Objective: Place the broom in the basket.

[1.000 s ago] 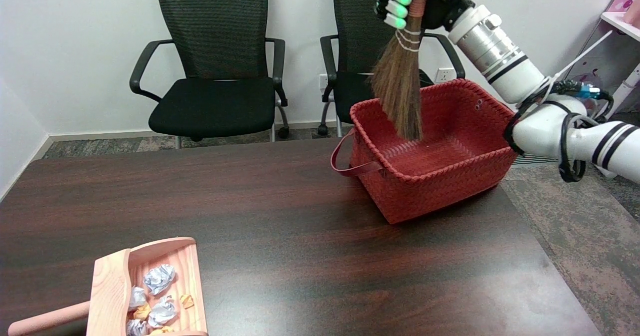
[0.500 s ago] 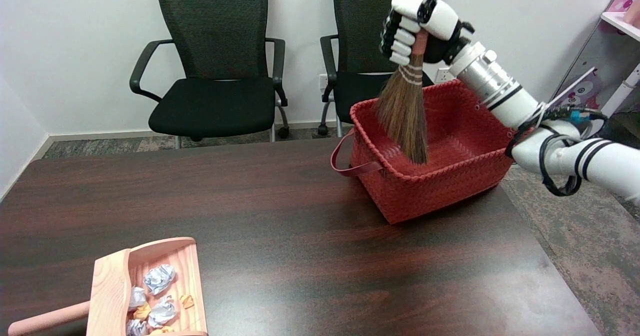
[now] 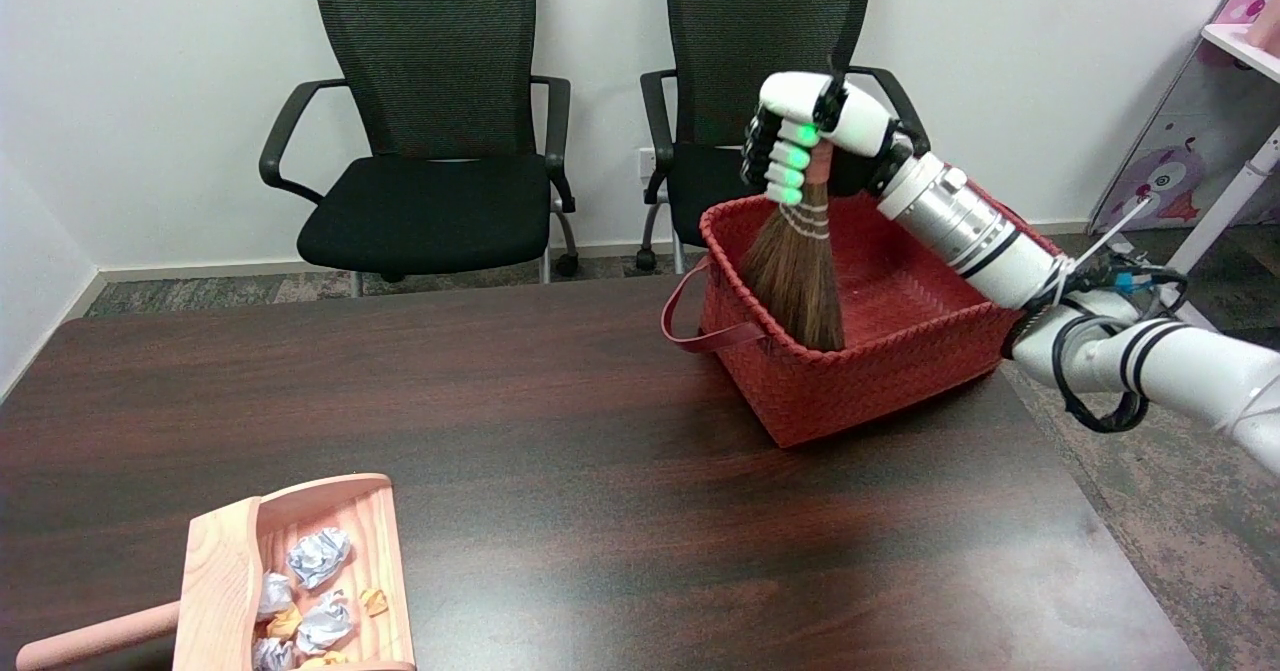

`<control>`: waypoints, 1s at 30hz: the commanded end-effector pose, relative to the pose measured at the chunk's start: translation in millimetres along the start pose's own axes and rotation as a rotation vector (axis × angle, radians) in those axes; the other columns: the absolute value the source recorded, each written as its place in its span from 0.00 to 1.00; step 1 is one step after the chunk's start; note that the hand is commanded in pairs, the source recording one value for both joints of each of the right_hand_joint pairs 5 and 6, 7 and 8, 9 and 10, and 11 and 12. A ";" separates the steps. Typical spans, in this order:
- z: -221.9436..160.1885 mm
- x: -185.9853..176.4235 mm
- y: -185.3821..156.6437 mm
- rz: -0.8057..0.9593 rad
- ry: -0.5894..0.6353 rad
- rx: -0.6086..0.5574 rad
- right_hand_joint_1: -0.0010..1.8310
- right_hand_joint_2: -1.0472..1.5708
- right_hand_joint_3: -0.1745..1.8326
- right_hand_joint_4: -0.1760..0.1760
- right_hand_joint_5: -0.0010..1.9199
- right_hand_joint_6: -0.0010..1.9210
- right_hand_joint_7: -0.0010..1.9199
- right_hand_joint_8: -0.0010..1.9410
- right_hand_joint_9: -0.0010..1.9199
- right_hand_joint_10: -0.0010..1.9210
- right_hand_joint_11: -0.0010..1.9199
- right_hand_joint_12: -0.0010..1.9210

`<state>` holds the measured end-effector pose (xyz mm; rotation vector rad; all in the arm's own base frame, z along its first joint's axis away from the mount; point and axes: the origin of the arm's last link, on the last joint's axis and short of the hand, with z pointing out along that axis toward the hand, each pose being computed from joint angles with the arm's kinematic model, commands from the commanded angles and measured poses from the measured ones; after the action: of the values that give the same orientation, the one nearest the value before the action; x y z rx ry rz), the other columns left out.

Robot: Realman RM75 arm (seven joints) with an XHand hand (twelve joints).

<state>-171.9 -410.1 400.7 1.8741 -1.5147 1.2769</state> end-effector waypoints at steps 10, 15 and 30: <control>-10.5 -20.0 38.1 -0.023 -0.057 -0.067 0.46 1.00 0.73 0.54 1.00 1.00 1.00 0.99 1.00 1.00 1.00 1.00; -9.9 -21.8 39.5 -0.035 -0.069 -0.075 0.42 0.97 0.76 0.63 1.00 1.00 1.00 0.99 1.00 1.00 1.00 1.00; -4.3 -29.3 50.4 -0.078 -0.071 -0.096 0.43 0.60 0.75 1.00 0.78 0.78 0.78 0.77 0.67 0.67 0.83 0.83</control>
<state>-209.5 -404.1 376.9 1.9116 -1.5324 1.1438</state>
